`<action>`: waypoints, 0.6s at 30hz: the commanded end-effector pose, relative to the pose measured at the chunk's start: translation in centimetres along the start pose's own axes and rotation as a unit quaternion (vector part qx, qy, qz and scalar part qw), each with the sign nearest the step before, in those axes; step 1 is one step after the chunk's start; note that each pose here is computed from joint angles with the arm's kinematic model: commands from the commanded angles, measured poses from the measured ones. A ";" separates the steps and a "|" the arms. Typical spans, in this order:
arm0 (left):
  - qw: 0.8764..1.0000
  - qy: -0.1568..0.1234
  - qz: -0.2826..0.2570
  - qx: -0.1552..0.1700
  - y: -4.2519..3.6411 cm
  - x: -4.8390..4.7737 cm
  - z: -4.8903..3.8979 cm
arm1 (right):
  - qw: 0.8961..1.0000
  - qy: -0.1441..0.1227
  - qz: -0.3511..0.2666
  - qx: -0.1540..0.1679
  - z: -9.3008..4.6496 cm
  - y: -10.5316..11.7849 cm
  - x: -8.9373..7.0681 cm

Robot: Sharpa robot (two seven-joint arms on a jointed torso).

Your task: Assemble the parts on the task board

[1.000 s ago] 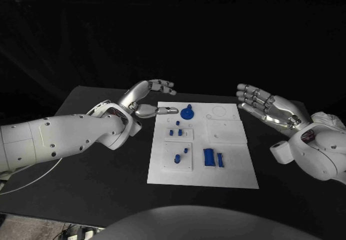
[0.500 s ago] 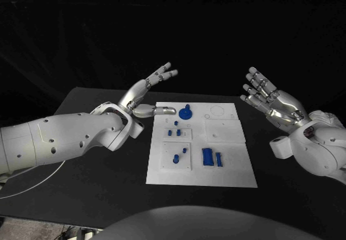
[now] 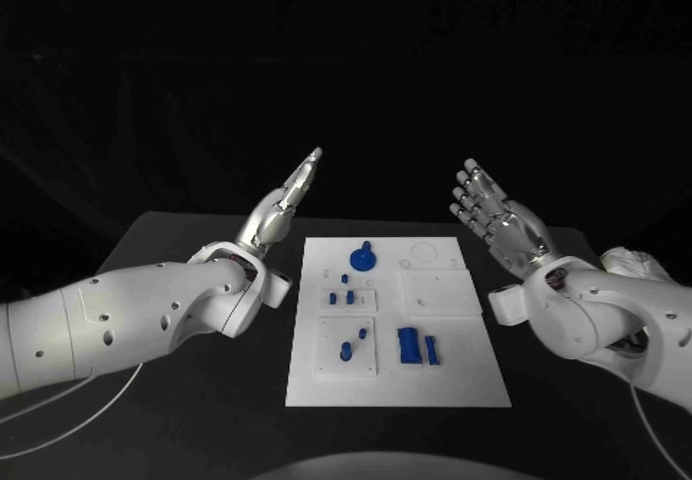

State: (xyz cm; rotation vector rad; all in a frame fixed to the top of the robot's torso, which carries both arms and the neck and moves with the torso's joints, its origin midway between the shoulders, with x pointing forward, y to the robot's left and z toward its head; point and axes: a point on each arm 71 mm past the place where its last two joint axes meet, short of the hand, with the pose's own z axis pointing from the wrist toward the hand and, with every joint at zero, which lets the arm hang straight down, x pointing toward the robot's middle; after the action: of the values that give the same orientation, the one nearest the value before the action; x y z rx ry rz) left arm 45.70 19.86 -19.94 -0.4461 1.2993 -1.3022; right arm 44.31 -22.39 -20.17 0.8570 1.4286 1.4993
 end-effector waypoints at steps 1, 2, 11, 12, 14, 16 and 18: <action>0.993 -0.064 -0.065 -0.070 0.83 0.02 0.00 | 0.995 -0.099 0.008 0.025 0.8 -1.0 0.0; 0.991 -0.073 -0.078 -0.080 0.94 0.13 0.03 | 0.993 -0.112 0.011 0.029 1.1 -1.1 0.3; 0.958 -0.146 -0.178 -0.171 1.87 1.17 -0.02 | 0.980 -0.186 0.035 0.057 2.6 -2.3 2.2; 0.955 -0.150 -0.184 -0.177 1.93 1.25 -0.04 | 0.980 -0.188 0.036 0.058 2.7 -2.3 2.3; 0.951 -0.156 -0.193 -0.186 2.02 1.37 -0.07 | 0.979 -0.190 0.037 0.059 2.7 -2.3 2.4; 0.948 -0.160 -0.199 -0.192 2.08 1.45 -0.09 | 0.979 -0.190 0.037 0.059 2.7 -2.3 2.4; 0.946 -0.162 -0.202 -0.195 2.12 1.50 -0.10 | 0.979 -0.190 0.037 0.059 2.7 -2.3 2.4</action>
State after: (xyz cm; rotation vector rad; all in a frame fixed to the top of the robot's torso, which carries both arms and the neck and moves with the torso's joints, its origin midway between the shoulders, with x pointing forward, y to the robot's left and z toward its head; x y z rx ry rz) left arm 46.19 19.06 -22.07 -1.1134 1.2273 -1.2660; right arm 46.17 -19.00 -22.33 1.1836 1.2360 1.2664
